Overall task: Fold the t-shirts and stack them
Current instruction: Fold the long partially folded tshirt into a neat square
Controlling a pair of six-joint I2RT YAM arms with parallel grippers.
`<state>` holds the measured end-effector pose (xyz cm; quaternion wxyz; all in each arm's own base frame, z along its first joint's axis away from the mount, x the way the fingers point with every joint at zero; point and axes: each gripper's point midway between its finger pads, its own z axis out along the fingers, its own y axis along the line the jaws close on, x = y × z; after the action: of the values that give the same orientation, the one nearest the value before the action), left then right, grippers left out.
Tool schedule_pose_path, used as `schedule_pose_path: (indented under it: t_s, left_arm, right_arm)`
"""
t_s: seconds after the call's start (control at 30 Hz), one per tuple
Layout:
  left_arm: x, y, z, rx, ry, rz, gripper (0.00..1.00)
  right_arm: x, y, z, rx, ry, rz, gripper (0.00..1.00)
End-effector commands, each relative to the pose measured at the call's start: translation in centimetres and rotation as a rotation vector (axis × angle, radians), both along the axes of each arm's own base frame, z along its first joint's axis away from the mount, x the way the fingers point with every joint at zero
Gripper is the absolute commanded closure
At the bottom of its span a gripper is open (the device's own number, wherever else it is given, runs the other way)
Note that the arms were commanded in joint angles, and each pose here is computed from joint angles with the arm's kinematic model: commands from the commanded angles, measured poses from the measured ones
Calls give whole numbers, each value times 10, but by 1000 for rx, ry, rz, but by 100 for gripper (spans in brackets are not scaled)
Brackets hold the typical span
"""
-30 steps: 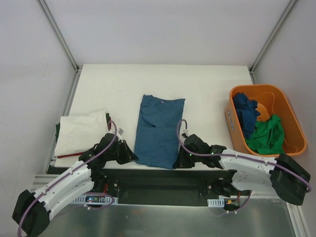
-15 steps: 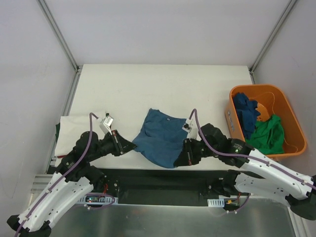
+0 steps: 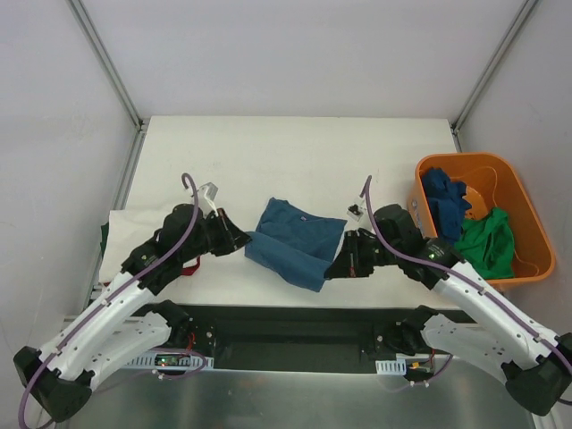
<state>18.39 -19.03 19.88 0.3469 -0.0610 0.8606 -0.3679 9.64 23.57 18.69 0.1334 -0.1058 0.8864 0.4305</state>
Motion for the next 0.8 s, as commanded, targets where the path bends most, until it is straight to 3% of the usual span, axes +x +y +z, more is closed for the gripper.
schedule_pose_path:
  t_s: [0.0,0.43,0.77]
  left_arm:
    - [44,3,30,58,-157,93,100]
    - [123,-18,-3,258,-83,141,100]
    - [180,-51,-37,218,44,33,100]
  right_arm:
    - [15,-6,12,20,-34,9,99]
    - [88,-19,-10,-60,26,-118,99]
    - [141,-30,-43,-86,105,-212,99]
